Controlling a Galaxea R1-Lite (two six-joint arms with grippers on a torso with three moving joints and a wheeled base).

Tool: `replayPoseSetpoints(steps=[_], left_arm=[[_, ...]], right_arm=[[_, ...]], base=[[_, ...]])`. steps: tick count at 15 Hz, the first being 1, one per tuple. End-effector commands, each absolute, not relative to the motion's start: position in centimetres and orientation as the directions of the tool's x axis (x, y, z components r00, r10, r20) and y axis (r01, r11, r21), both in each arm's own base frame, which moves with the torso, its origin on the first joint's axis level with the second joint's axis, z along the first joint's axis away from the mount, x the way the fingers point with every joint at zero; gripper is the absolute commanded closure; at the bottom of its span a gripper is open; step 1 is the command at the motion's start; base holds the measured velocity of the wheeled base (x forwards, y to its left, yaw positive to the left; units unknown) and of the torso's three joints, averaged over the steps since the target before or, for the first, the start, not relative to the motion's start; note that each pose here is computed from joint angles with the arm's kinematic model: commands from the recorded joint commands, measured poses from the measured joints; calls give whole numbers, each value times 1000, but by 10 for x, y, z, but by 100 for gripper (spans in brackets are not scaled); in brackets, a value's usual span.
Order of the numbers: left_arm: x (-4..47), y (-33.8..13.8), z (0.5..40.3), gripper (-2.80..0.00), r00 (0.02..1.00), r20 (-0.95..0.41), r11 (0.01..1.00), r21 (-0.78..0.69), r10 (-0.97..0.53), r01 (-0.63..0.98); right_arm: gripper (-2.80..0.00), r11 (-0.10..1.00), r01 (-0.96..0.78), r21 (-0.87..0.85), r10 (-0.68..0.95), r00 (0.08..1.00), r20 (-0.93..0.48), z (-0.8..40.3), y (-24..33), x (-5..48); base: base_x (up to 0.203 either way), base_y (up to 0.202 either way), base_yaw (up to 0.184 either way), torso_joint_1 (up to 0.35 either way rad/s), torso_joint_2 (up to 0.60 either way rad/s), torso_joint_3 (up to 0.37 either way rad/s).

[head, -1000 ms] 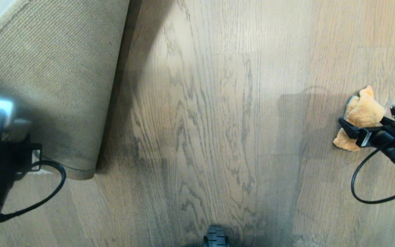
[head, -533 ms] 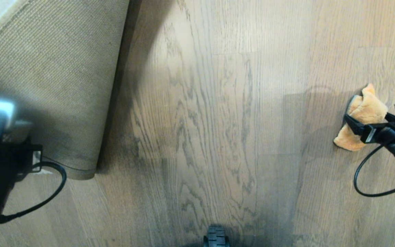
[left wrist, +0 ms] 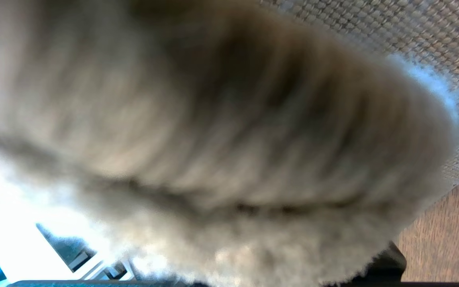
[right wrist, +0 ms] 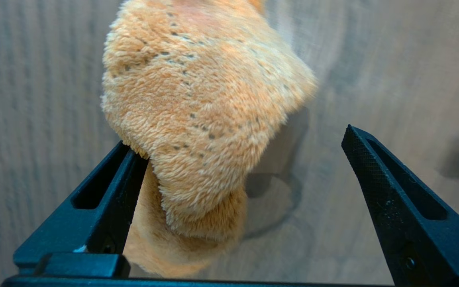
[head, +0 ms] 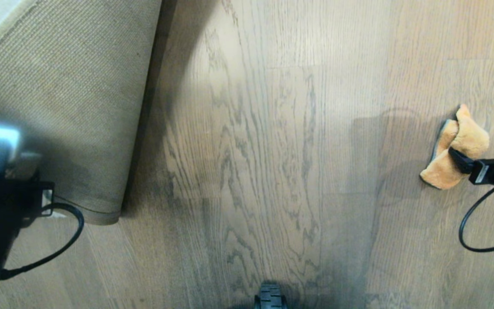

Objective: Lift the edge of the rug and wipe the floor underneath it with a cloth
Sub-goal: Pick up the rag

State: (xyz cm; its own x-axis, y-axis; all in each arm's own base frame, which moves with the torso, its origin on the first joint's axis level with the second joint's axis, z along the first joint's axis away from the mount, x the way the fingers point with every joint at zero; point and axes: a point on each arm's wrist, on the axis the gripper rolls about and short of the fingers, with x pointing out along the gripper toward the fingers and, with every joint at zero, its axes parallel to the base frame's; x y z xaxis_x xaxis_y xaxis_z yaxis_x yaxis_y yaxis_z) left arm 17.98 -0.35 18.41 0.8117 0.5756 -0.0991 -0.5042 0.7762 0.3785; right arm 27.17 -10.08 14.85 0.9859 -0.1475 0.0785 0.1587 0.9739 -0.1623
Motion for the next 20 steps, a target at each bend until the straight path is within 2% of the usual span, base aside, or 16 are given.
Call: replayPoseSetpoints(steps=[1,5,11,20], left_arm=[[180,-3,184,0,809,-98,774,380,579,-507],[179,-3,182,0,808,-103,773,382,580,-506],[178,-3,180,0,806,-108,775,376,582,-508],[178,-3,180,0,805,-108,774,375,583,-510]], right_arm=[[-280,968,185,-168,-170,980,100,153,-106,264],[-280,971,172,-168,-156,982,106,150,-109,278],[-280,984,70,-162,-57,994,89,143,-85,292],[-280,982,80,-170,-61,991,116,145,-91,309]], base=[[0,0,0,0,0,0],[0,0,0,0,0,0],[0,0,0,0,0,0],[0,0,0,0,0,0]])
